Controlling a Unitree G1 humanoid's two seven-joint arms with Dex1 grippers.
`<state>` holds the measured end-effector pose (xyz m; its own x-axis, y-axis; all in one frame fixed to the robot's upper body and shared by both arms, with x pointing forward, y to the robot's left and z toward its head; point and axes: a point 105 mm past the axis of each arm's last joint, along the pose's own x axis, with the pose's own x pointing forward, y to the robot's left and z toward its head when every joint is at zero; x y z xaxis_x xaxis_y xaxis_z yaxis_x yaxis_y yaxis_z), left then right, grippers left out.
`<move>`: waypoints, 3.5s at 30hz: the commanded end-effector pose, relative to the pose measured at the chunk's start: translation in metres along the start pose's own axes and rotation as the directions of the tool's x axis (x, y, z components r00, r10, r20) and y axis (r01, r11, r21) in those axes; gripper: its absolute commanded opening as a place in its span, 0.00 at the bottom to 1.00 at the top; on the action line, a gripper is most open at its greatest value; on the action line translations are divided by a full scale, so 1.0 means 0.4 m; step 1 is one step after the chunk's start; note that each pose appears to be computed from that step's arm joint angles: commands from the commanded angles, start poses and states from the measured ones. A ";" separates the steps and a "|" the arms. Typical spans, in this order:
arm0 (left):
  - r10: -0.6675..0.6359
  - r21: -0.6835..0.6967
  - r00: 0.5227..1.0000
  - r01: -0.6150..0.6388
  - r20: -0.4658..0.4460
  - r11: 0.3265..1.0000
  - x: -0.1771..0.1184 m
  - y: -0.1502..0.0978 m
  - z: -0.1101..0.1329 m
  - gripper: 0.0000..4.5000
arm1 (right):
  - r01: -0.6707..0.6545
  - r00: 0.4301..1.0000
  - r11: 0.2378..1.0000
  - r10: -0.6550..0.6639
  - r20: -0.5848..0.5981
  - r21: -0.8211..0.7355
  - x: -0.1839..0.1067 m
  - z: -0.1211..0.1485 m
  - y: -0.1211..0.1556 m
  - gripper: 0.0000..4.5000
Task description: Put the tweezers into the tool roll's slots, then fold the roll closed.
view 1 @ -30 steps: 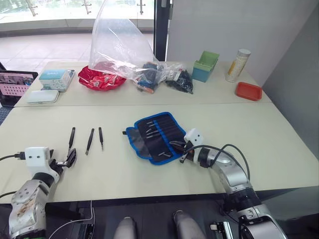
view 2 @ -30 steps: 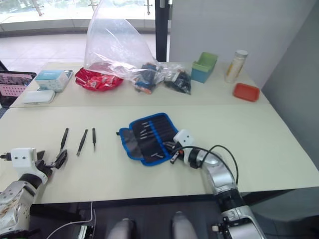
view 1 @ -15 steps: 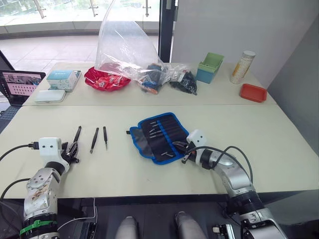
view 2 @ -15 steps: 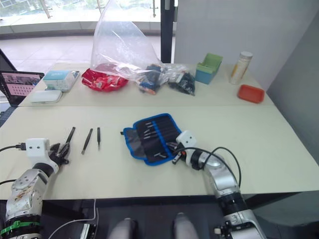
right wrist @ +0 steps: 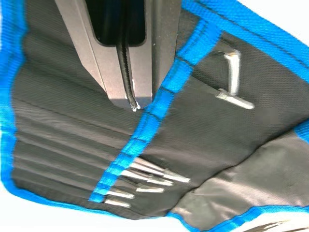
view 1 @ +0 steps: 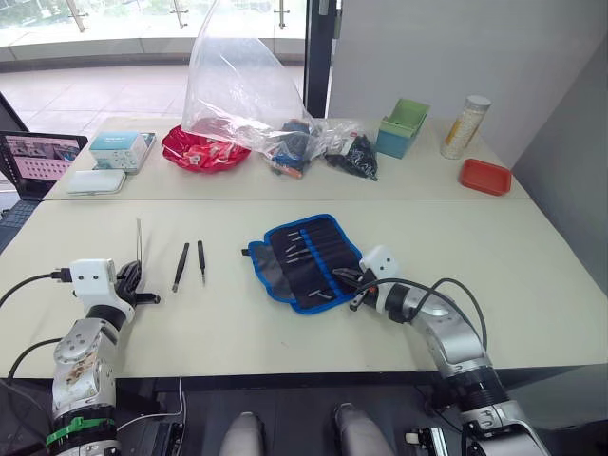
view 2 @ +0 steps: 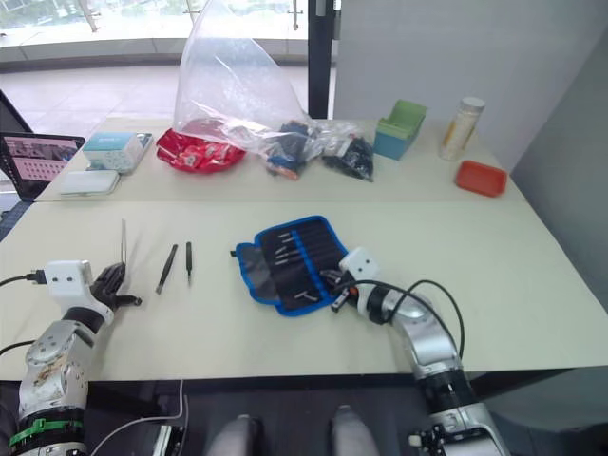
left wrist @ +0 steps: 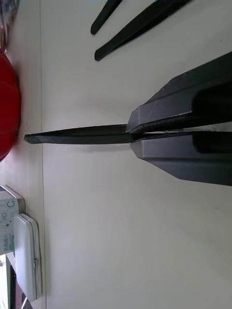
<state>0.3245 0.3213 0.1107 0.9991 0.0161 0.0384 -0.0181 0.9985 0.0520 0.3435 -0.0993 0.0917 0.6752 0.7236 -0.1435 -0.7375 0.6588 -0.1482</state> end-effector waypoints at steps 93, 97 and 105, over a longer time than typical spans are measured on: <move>-0.098 0.092 0.968 0.123 -0.232 0.988 -0.145 0.121 0.135 0.99 | -0.059 0.997 0.998 0.058 0.045 0.028 0.072 0.019 0.070 0.00; -0.189 -0.055 0.952 0.181 -0.239 0.982 -0.193 0.144 0.075 0.99 | -0.058 0.997 0.998 0.057 0.043 0.029 0.072 0.018 0.071 0.00; -0.241 -0.069 0.922 0.231 -0.303 0.970 -0.189 0.141 0.003 0.99 | -0.055 0.998 0.998 0.054 0.042 0.032 0.071 0.016 0.076 0.00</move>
<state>0.2443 0.3791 0.1104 0.9416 -0.1912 -0.2771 0.1861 0.9815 -0.0449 0.3419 -0.0595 0.0854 0.6347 0.7627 -0.1243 -0.7728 0.6275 -0.0956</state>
